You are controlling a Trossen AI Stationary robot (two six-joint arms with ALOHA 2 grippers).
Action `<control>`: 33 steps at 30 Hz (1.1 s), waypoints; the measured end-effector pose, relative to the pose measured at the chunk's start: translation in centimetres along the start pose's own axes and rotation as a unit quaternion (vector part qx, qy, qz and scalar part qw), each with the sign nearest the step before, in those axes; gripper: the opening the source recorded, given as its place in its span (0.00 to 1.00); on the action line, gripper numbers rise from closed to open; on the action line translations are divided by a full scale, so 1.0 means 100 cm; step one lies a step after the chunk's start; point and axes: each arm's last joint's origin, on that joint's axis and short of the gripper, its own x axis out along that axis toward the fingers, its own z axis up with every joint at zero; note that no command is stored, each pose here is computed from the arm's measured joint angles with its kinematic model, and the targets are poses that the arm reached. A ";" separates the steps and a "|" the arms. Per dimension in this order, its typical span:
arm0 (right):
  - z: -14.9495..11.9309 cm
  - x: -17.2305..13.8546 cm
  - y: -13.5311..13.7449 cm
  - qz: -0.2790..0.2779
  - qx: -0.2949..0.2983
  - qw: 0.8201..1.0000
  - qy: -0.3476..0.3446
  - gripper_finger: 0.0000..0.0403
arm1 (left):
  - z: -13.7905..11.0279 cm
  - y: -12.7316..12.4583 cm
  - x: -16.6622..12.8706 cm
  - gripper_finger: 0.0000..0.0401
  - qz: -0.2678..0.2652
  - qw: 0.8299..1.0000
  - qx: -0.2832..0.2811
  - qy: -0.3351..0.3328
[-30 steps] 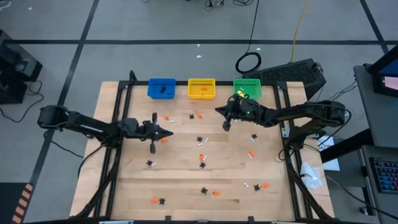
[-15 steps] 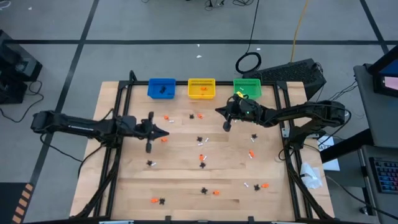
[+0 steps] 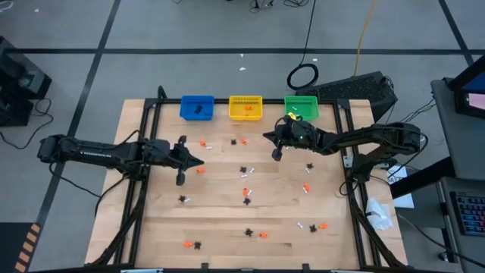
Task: Sort Halloween decoration
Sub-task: Put the white bone toy into the green bin
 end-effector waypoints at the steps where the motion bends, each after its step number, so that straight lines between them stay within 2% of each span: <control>1: 0.000 0.000 0.000 0.000 0.002 1.000 0.000 0.00 | 0.000 0.000 0.001 0.00 0.000 1.000 -0.006 0.002; 10: 0.000 0.000 0.000 0.000 0.014 1.000 0.000 0.00 | -0.006 0.000 0.007 0.00 0.004 0.999 -0.024 0.040; 16: 0.001 0.000 -0.001 -0.001 0.012 1.000 -0.007 0.00 | 0.011 0.001 0.015 0.00 0.022 0.998 -0.034 0.056; 24: 0.015 -0.001 -0.011 -0.022 -0.002 0.997 -0.078 0.00 | 0.020 0.001 0.045 0.00 0.033 0.992 -0.061 0.105; 30: 0.015 -0.001 -0.019 -0.037 -0.014 0.996 -0.077 0.00 | 0.023 0.001 0.067 0.00 0.040 0.990 -0.069 0.120; 33: 0.014 -0.001 -0.021 -0.041 -0.017 0.996 -0.075 0.00 | 0.024 0.000 0.078 0.04 0.030 0.991 -0.070 0.113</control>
